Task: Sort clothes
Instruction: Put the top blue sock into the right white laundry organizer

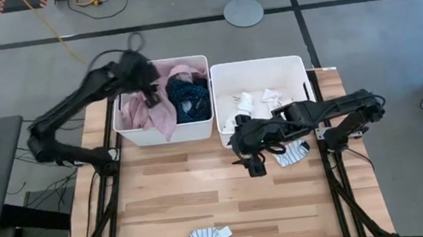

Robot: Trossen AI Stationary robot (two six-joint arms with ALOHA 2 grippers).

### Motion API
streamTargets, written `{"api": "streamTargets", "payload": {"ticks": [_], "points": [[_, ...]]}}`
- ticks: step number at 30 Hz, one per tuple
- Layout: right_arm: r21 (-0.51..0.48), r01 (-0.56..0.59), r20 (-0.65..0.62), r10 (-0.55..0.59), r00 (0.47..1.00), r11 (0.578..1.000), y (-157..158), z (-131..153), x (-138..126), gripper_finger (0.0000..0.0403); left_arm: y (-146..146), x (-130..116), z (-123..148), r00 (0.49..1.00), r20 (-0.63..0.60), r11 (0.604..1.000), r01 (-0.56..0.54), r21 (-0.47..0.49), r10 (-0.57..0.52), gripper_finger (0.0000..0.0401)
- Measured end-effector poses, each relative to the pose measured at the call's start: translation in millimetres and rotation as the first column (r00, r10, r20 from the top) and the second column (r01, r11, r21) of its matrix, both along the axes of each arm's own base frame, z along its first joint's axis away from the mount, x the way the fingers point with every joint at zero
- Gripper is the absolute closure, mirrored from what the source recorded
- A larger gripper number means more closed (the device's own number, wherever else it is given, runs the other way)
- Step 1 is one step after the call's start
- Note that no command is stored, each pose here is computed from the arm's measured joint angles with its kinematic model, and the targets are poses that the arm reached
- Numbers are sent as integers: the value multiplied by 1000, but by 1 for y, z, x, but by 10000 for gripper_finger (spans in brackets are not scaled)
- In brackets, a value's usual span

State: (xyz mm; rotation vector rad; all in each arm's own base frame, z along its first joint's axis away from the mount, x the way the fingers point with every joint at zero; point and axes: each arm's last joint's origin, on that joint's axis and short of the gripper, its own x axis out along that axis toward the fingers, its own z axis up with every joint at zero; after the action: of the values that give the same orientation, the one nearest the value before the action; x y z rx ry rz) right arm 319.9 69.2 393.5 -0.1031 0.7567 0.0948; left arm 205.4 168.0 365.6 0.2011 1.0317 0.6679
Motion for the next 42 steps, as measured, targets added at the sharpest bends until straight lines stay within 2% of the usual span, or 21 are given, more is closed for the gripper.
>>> {"api": "streamTargets", "payload": {"ticks": [5, 9, 14, 18, 22, 28, 32, 34, 38, 42], "points": [[18, 57, -116, -54, 992, 998, -2, -8, -8, 98, -37, -38, 40, 979, 187, 996, 66, 57, -76, 232], [19, 127, -212, -120, 970, 992, -4, -13, -16, 98, -70, -69, 64, 919, 349, 982, 165, 87, -186, 218], [-24, 252, -364, -244, 899, 967, -6, -22, -31, 98, -105, -100, 78, 805, 497, 940, 332, 72, -323, 216], [-73, 319, -424, -318, 848, 945, -2, -29, -40, 97, -123, -113, 77, 772, 525, 912, 410, 19, -358, 216], [-123, 358, -495, -370, 786, 926, 7, -47, -49, 97, -132, -115, 65, 777, 509, 884, 464, -63, -372, 216], [-203, 409, -574, -446, 687, 890, 24, -89, -61, 97, -138, -109, 28, 792, 471, 845, 510, -162, -388, 216], [-248, 449, -597, -500, 627, 858, 35, -117, -72, 97, -142, -102, 7, 783, 474, 823, 537, -188, -403, 216], [-263, 468, -599, -524, 606, 843, 41, -129, -78, 97, -144, -100, 0, 757, 494, 800, 571, -184, -427, 216], [-263, 504, -590, -551, 590, 822, 52, -153, -90, 97, -152, -95, -6, 672, 556, 740, 657, -143, -489, 216], [-272, 562, -582, -599, 550, 781, 54, -171, -105, 97, -159, -90, -5, 603, 587, 689, 718, -102, -541, 216]]}}
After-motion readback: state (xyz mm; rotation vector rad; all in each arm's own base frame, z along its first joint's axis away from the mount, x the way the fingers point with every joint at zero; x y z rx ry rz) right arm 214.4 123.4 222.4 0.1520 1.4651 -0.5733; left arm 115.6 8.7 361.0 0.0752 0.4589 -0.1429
